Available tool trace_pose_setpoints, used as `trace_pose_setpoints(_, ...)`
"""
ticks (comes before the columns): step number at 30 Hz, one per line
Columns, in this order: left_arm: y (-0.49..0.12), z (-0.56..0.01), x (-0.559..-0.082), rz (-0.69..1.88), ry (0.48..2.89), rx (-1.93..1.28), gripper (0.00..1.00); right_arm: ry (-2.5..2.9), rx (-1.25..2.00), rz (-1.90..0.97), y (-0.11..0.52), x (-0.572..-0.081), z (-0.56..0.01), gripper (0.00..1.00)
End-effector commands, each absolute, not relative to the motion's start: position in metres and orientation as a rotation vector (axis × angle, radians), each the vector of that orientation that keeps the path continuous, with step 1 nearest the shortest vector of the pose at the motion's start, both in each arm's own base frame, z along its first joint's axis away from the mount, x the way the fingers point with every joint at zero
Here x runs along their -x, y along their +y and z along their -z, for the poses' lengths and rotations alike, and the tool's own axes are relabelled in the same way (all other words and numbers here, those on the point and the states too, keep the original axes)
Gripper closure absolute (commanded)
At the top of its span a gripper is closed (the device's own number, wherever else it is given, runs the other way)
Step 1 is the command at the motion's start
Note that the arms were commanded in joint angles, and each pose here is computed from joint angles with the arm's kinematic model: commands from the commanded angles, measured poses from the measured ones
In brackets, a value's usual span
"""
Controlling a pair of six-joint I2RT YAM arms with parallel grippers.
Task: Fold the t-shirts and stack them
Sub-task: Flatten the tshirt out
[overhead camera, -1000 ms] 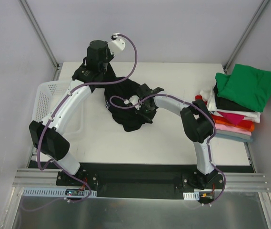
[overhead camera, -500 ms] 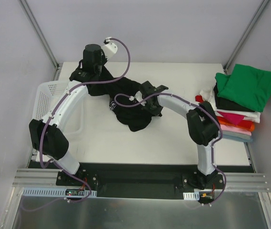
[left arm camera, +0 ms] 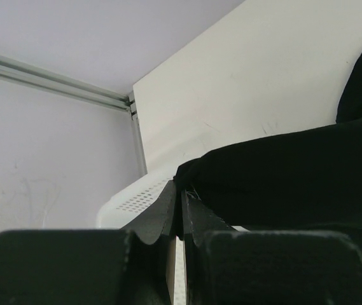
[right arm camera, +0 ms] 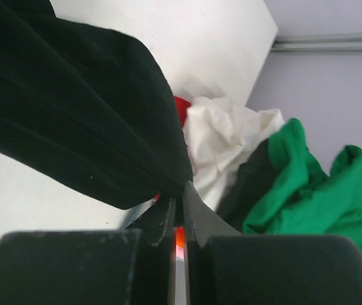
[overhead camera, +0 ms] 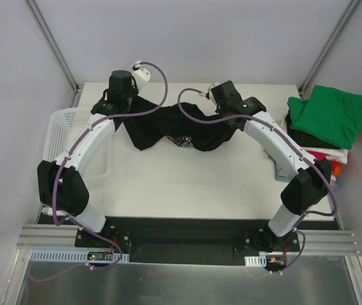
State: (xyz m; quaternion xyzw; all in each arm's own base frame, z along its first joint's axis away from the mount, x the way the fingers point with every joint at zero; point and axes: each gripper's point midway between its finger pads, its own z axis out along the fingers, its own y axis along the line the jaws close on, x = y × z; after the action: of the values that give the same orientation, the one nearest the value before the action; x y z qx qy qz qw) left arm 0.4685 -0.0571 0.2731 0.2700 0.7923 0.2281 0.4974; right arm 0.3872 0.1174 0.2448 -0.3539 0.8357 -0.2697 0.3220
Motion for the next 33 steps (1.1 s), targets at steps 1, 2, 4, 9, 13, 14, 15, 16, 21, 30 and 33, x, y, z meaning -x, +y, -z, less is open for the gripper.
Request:
trace_pose_setpoints(1,-0.053,-0.307,-0.463,-0.537,1.827,-0.543,1.00,2.118,0.745,0.832,0.076,-0.390,-0.311,0.99)
trace_pose_setpoints(2,-0.051,-0.312,-0.463,-0.543,1.814,-0.529,1.00,2.110,0.735,0.840,0.072,-0.393,-0.318,0.99)
trace_pose_setpoints(4,-0.042,-0.323,-0.467,-0.557,1.797,-0.490,1.00,2.109,0.689,0.869,0.058,-0.397,-0.328,0.99)
trace_pose_setpoints(9,-0.019,-0.354,-0.475,-0.581,1.752,-0.393,1.00,2.078,0.547,0.917,0.019,-0.409,-0.367,0.99)
trace_pose_setpoints(13,-0.002,-0.388,-0.477,-0.596,1.695,-0.342,1.00,2.061,0.479,0.948,-0.002,-0.411,-0.385,0.99)
trace_pose_setpoints(14,0.004,-0.394,-0.477,-0.606,1.687,-0.329,1.00,2.055,0.465,0.946,-0.004,-0.411,-0.388,0.99)
trace_pose_setpoints(15,0.005,-0.396,-0.477,-0.610,1.683,-0.327,1.00,2.046,0.453,0.946,-0.007,-0.409,-0.393,0.99)
trace_pose_setpoints(16,0.008,-0.402,-0.475,-0.609,1.672,-0.315,1.00,2.040,0.446,0.944,-0.008,-0.409,-0.395,0.99)
trace_pose_setpoints(21,0.009,-0.409,-0.469,-0.596,1.656,-0.309,1.00,2.004,0.407,0.922,-0.010,-0.405,-0.408,0.99)
trace_pose_setpoints(30,0.004,-0.407,-0.464,-0.519,1.653,-0.277,1.00,1.889,0.348,0.902,-0.011,-0.403,-0.451,0.99)
trace_pose_setpoints(33,-0.006,-0.414,-0.464,-0.448,1.629,-0.278,1.00,1.825,0.344,0.869,-0.008,-0.400,-0.465,0.99)
